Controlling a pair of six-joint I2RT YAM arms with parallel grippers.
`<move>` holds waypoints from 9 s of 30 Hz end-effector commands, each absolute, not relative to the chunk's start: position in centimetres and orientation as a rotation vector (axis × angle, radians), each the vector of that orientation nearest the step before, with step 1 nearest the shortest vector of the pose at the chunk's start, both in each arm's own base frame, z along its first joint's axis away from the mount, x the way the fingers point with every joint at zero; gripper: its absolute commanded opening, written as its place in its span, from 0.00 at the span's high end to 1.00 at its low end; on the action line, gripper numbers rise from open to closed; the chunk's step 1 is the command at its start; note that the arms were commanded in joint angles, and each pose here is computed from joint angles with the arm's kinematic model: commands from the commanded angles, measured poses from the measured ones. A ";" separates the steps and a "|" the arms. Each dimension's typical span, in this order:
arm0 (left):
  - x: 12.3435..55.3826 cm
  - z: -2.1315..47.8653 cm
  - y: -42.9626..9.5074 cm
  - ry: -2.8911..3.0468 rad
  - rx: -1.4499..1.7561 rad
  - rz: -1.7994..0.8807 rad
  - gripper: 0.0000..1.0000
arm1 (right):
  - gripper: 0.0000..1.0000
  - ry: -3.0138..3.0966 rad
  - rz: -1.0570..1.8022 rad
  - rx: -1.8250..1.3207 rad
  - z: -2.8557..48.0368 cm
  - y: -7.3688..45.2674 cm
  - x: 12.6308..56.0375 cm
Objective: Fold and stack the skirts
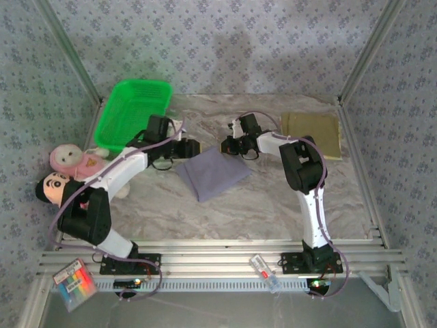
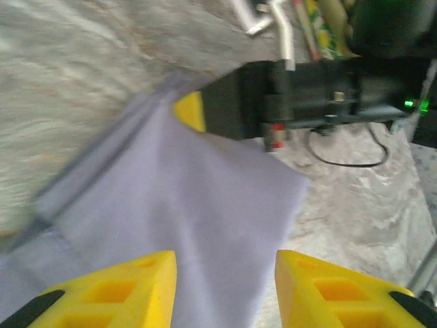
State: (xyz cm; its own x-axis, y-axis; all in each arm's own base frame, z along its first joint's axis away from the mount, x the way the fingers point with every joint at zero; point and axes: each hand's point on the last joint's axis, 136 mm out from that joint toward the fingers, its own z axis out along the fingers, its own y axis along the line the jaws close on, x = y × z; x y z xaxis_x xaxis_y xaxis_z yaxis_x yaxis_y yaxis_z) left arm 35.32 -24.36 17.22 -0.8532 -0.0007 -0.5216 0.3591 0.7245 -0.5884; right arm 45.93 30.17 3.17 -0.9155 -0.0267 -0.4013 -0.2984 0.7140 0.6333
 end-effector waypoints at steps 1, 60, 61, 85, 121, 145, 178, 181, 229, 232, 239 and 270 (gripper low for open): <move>34.4 14.9 -27.0 2.593 0.165 -0.933 0.57 | 1.00 2.649 0.949 -0.180 1.1 29.1 44.9; 30.0 -0.6 -20.9 3.178 -0.371 -0.452 0.00 | 0.51 2.969 1.222 0.176 1.0 27.8 36.4; 30.0 -0.6 -21.0 3.175 -0.371 -0.455 0.00 | 0.54 2.975 1.199 0.188 0.6 27.6 36.5; 24.7 3.5 -24.3 3.195 -0.214 -0.895 0.00 | 1.00 2.894 1.030 0.230 1.1 26.3 37.1; 31.3 8.7 -21.0 3.020 -0.279 -0.575 0.00 | 1.00 2.864 0.943 0.271 1.8 24.9 37.7; 37.6 13.5 -14.1 2.631 -0.693 -0.480 0.00 | 1.00 2.755 0.398 -0.259 16.1 11.7 41.8; 38.0 11.5 -17.0 2.730 -0.702 -0.591 0.00 | 1.00 2.410 0.588 0.017 28.5 -2.9 49.2; 37.8 11.5 -17.1 2.736 -0.696 -0.588 0.00 | 1.00 2.486 0.696 0.064 23.6 -6.6 49.1; 37.3 12.4 -14.9 2.723 -0.695 -0.432 0.00 | 0.50 2.643 -0.007 0.417 17.2 -19.5 49.8; 37.4 12.3 -14.9 2.727 -0.693 -0.435 0.00 | 0.31 2.613 -0.126 0.576 18.2 -20.3 48.9; 37.8 11.9 -15.0 2.737 -0.690 -0.451 0.00 | 0.01 2.608 0.206 0.378 17.5 -8.7 51.0; 36.4 10.1 -13.4 2.763 -0.718 -0.410 0.00 | 0.92 2.795 -0.485 -0.196 11.0 0.4 52.1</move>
